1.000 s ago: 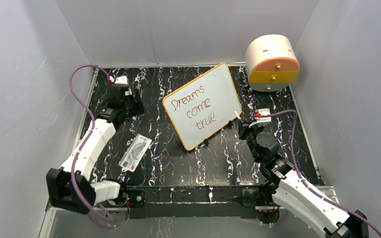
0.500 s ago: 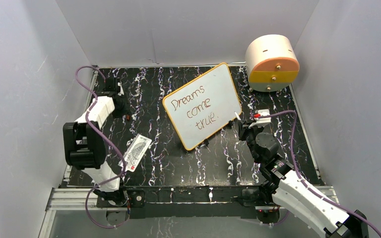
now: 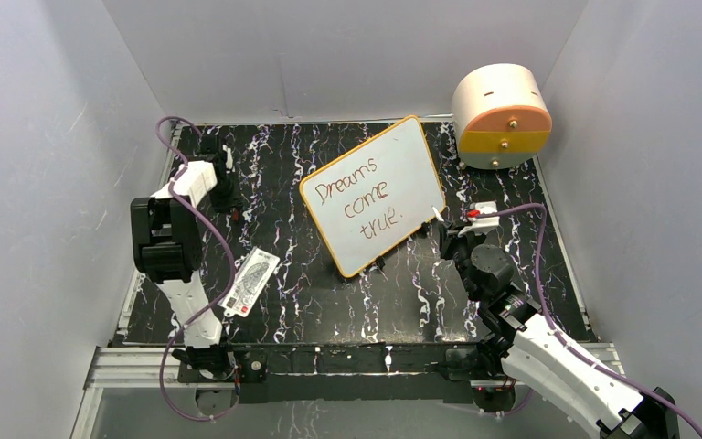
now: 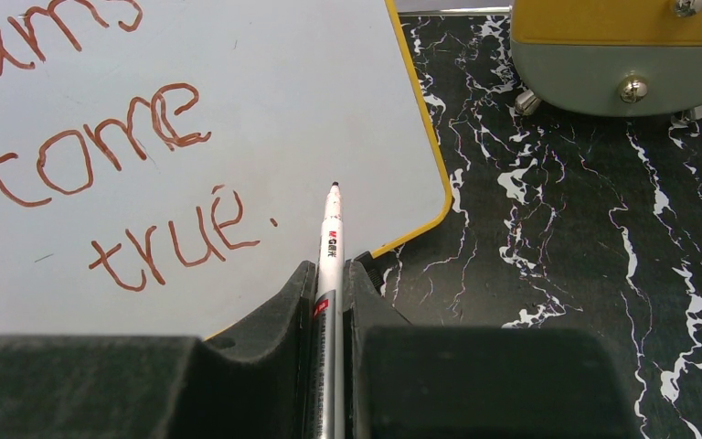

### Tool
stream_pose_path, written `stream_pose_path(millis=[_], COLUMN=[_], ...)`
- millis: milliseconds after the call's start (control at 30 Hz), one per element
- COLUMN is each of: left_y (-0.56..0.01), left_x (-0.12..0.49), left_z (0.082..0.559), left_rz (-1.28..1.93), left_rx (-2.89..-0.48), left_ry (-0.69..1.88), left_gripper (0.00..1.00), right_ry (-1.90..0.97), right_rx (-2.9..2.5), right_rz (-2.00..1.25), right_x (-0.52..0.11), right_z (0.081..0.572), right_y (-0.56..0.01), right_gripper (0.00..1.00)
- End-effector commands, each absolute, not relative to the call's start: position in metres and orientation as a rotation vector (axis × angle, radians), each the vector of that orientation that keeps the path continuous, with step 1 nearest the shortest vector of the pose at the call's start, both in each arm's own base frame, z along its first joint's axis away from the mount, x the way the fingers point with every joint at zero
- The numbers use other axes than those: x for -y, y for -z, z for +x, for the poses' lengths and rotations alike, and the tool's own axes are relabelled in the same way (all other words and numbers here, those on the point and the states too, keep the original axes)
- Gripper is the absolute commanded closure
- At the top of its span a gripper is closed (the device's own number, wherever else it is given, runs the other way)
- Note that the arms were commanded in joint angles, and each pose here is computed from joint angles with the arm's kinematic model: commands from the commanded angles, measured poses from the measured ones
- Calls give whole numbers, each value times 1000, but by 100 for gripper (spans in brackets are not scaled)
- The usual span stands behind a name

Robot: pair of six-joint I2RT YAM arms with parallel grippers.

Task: Write a sentence on the whiteboard
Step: Close the whiteboard marker at the center of the board.

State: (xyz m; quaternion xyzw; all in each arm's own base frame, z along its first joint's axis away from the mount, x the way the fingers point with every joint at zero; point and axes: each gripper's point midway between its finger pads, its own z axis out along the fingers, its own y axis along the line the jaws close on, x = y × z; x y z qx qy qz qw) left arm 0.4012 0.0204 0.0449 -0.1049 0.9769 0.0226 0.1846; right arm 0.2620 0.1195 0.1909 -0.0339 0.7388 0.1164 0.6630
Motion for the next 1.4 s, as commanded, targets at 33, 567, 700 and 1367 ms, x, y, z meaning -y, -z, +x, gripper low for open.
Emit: stream_pose_path(millis=[33,567,700,1367], left_y=[-48,-19,-14,-59], left_x=[-14,-21,-20,-10], left_z=[399,394,392,396], left_rz=[-249,-218,-211,-188], left_rx=[-2795,-2890,-2906,-2752], left_ry=[-20,-82,-78,17], left_gripper=[72,76,76,100], right_ry=[-271,-271,-271,-295], right_rx=[-1633,-1631,-1633,-1639], right_rz=[-48,-48,-48,-88], right_x=[-118,-118,-118,-126], right_z=[265,265,265,265], right_y=[-201,-202,-202,-202], right_gripper=[100,100,100,100])
